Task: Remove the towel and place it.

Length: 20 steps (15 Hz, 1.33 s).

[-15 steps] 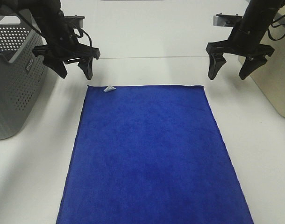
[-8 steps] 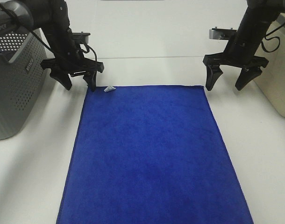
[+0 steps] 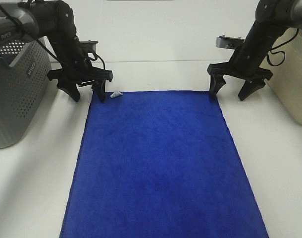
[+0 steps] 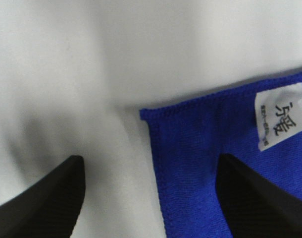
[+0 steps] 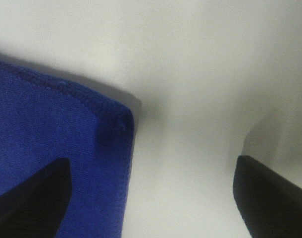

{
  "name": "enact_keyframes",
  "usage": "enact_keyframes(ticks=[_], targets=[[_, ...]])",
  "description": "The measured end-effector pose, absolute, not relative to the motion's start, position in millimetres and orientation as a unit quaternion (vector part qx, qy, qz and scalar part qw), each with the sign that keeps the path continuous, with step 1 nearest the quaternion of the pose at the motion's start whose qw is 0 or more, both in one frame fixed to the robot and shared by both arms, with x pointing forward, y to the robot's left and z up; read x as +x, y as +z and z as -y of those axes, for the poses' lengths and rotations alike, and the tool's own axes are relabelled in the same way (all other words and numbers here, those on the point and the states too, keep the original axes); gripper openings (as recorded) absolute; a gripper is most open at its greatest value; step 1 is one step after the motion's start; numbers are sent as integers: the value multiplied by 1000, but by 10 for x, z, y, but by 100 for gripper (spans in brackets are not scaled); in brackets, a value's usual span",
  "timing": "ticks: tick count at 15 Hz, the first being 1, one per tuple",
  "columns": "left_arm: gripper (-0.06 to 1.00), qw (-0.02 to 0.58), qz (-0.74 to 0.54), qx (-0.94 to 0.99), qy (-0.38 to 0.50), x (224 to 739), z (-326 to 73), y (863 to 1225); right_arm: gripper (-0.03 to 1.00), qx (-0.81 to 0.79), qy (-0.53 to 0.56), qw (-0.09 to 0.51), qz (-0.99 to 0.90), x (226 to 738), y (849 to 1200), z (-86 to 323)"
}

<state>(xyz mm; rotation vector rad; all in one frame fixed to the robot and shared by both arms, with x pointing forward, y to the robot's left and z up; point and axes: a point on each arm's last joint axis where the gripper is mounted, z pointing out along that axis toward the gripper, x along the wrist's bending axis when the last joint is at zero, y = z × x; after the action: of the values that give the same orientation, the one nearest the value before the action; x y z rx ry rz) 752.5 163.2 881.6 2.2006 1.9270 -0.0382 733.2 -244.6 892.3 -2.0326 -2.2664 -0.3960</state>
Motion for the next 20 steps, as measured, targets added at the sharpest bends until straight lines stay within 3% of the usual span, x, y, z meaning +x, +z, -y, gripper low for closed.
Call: enact_keyframes(ticks=[20], targets=[[69, 113, -656, 746, -19, 7524, -1618, 8823, 86, -668, -138, 53, 729, 7349, 8828, 2413]])
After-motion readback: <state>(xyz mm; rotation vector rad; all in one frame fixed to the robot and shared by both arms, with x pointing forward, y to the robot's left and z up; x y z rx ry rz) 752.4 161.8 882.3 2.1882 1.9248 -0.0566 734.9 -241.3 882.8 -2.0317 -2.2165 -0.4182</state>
